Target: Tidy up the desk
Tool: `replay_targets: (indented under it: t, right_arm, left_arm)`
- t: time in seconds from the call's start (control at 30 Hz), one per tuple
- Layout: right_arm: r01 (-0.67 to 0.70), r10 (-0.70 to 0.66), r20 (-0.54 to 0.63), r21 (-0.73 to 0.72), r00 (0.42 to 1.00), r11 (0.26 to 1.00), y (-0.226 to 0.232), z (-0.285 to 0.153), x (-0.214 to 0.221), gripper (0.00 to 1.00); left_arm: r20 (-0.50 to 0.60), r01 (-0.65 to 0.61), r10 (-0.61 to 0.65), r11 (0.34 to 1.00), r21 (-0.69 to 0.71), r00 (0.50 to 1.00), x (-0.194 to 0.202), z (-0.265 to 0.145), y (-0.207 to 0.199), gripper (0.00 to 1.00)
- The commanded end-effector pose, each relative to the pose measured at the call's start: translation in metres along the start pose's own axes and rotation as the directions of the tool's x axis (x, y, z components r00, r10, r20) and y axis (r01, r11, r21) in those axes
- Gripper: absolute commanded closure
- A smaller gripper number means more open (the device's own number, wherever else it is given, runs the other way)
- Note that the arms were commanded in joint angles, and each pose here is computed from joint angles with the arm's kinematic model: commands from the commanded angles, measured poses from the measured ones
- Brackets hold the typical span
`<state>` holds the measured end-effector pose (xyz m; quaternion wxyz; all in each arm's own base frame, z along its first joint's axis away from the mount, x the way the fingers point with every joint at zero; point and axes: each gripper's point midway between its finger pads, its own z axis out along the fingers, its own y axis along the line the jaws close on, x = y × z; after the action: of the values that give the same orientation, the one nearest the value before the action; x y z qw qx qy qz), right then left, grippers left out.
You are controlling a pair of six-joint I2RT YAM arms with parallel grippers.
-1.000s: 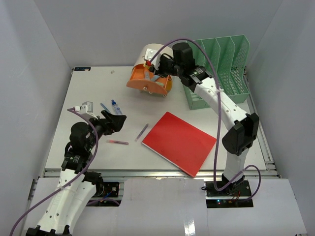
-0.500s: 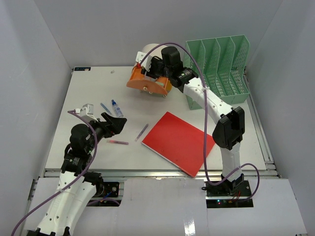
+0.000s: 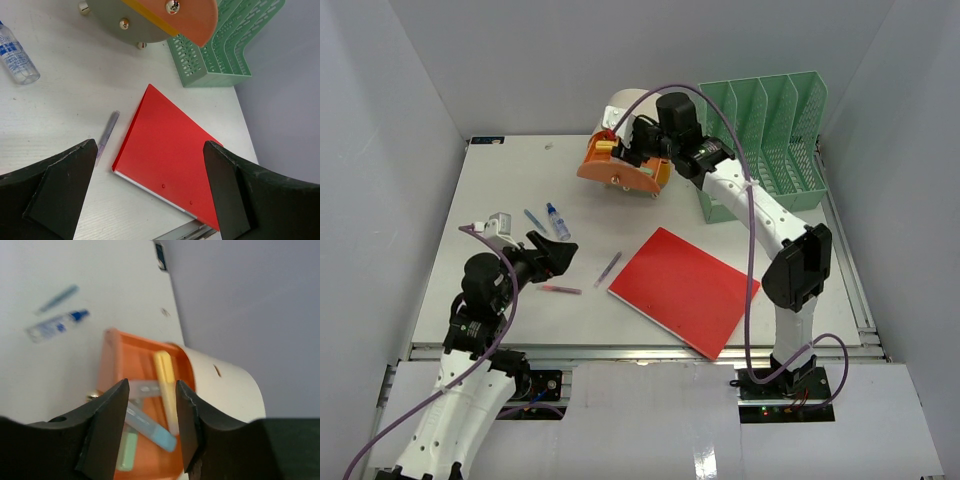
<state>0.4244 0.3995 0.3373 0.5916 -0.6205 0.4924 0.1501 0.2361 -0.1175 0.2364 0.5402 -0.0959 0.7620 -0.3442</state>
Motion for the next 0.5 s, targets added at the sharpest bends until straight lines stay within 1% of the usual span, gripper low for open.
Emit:
replay_targets:
  t: [0.0,0.07,0.1,0.17,0.23,0.33,0.4,0.47]
  right_arm:
    - [0.197,-0.097,0.334,-0.281,0.937,0.939,0.060,-0.053,-0.085,0.59]
    - [0.207,-0.065,0.353,-0.384,0.934,0.900,0.094,-0.056,-0.081,0.74]
    - [0.231,-0.079,0.360,-0.401,0.930,0.886,0.103,-0.053,-0.083,0.80]
    - [0.223,-0.091,0.294,-0.452,0.951,0.864,0.122,-0.047,-0.071,0.87]
    - [0.206,-0.096,0.247,-0.471,0.964,0.858,0.131,-0.038,-0.059,0.89]
    - [0.122,-0.089,0.090,-0.478,0.992,0.870,0.141,-0.010,-0.023,0.91]
    - [0.072,-0.090,-0.019,-0.441,0.996,0.895,0.139,0.006,-0.001,0.92]
    - [0.054,-0.104,-0.110,-0.383,0.988,0.922,0.131,0.020,0.020,0.92]
  left_arm:
    - [0.031,-0.024,0.024,1.000,0.011,0.999,-0.013,-0.008,-0.009,0.02]
    - [0.034,-0.023,0.023,1.000,0.010,0.999,-0.013,-0.008,-0.009,0.02]
    - [0.034,-0.020,0.020,1.000,0.012,0.999,-0.013,-0.009,-0.009,0.02]
    - [0.034,-0.012,0.012,1.000,0.011,0.999,-0.011,-0.010,-0.008,0.02]
    - [0.034,-0.009,0.009,1.000,0.014,0.999,-0.010,-0.010,-0.008,0.02]
    - [0.035,-0.005,0.005,1.000,0.012,0.999,-0.008,-0.014,-0.007,0.02]
    - [0.035,-0.007,0.007,1.000,0.006,0.999,-0.008,-0.016,-0.006,0.02]
    - [0.039,-0.009,0.009,1.000,0.000,0.999,-0.008,-0.017,-0.005,0.02]
